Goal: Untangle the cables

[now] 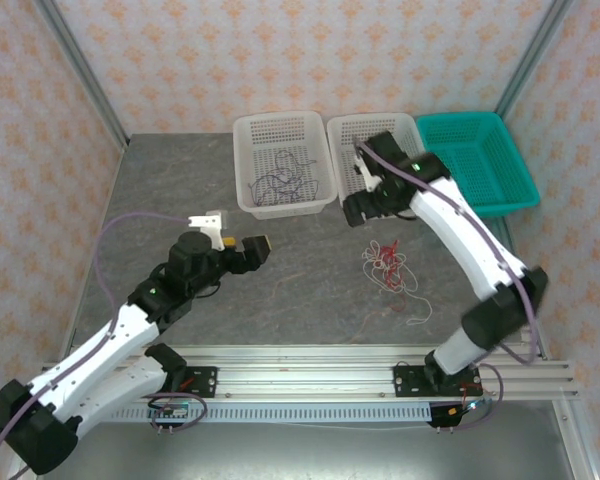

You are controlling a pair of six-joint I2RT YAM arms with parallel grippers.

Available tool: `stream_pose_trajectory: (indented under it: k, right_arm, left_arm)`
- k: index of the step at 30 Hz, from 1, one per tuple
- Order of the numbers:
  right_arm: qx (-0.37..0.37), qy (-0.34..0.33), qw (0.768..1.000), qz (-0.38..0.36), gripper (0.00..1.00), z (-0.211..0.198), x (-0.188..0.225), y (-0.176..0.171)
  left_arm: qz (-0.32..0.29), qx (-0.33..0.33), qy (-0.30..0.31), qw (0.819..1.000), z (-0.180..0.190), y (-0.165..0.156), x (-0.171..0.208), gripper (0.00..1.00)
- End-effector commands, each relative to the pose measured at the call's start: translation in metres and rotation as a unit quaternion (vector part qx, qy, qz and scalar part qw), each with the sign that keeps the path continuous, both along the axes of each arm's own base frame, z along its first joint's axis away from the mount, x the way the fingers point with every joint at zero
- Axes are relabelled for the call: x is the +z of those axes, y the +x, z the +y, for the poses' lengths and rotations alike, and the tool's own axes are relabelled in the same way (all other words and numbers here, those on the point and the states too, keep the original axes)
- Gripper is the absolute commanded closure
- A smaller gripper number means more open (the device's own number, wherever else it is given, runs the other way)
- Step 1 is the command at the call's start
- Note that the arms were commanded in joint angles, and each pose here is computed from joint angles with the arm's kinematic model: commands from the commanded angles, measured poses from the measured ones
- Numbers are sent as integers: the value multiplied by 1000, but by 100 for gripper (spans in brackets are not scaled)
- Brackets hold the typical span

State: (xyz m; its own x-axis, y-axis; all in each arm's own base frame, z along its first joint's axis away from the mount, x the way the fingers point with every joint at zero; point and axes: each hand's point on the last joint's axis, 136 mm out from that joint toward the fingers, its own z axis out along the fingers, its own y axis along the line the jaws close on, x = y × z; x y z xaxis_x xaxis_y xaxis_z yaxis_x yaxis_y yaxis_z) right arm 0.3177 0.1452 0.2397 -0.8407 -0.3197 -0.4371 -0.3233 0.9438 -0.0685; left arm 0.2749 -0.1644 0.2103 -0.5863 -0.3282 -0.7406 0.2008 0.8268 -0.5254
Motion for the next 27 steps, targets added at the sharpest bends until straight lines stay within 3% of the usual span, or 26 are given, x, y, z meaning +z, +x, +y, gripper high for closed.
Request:
stream_pose_trajectory:
  k: [1, 5, 12, 17, 22, 24, 27]
  right_arm:
    - [-101, 24, 990, -93, 7, -26, 0, 1]
    - [-202, 94, 969, -105, 0, -47, -35, -28]
    - [-358, 137, 923, -39, 1, -101, -85, -81]
    - [-442, 114, 890, 12, 0, -134, -125, -111]
    - [-369, 219, 901, 59, 1, -84, -141, -74]
    - [-323, 233, 913, 90, 1, -66, -156, -64]
    - [-269, 236, 922, 151, 10, -43, -173, -63]
  left_arm:
    - [-11, -39, -22, 999, -30, 7, 12, 1]
    - [9, -65, -27, 997, -69, 9, 2, 4]
    - [47, -119, -39, 991, -148, 5, -25, 6]
    - [51, -130, -32, 990, -170, 4, -34, 6]
    - [50, -137, 7, 989, -170, 7, -34, 6]
    - [47, -137, 18, 989, -167, 6, -33, 6]
    - [41, -121, 28, 991, -155, 5, -34, 6]
